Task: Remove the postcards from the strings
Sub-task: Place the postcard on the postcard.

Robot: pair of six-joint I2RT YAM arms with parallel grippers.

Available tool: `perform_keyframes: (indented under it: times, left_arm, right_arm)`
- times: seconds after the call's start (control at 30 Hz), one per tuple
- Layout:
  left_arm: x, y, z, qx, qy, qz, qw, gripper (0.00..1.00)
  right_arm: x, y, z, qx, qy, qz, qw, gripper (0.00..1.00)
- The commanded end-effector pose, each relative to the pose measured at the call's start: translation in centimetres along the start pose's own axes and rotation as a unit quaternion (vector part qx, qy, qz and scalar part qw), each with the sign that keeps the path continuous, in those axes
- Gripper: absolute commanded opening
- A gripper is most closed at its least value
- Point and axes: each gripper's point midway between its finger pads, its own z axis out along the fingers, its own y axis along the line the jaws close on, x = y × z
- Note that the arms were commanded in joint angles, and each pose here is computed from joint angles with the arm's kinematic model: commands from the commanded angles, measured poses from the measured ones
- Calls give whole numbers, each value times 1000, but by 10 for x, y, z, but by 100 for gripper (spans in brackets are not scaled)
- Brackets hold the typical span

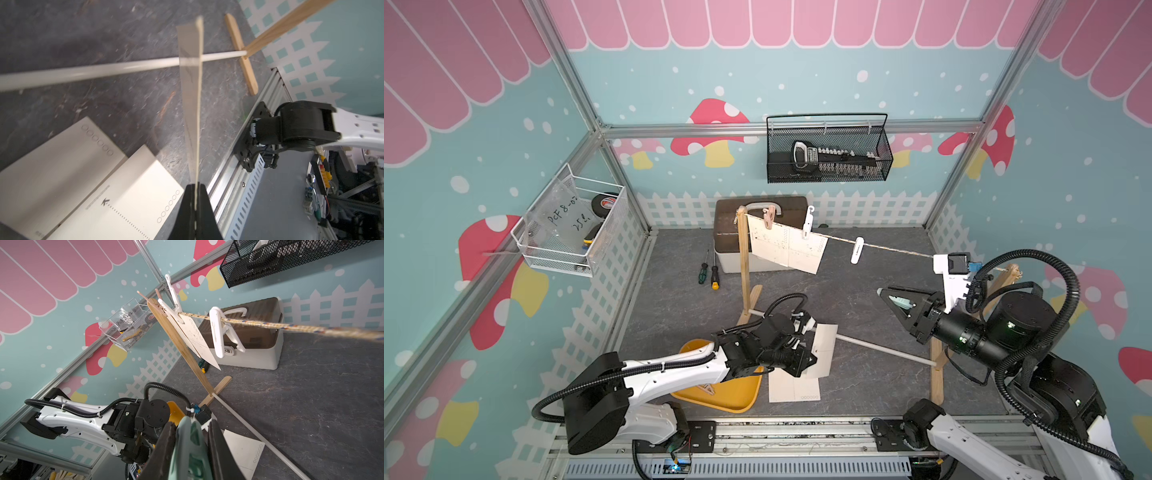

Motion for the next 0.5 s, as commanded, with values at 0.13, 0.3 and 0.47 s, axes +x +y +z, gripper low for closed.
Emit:
perform_keyframes:
  times: [0.13,0.3,0.47]
  left_arm:
    - [22,15,15,23,55,-153,986,0]
    - [34,30,18,-5,74,-179,981,17]
    - [32,34,10,-27,68,-166,983,54]
  right_arm:
    - [-7,7,-9,-19,-29,-3,999,5]
    - [-5,5,-6,-17,-23,-1,1000,4]
    - [1,7,1,-28,-9,0,1000,4]
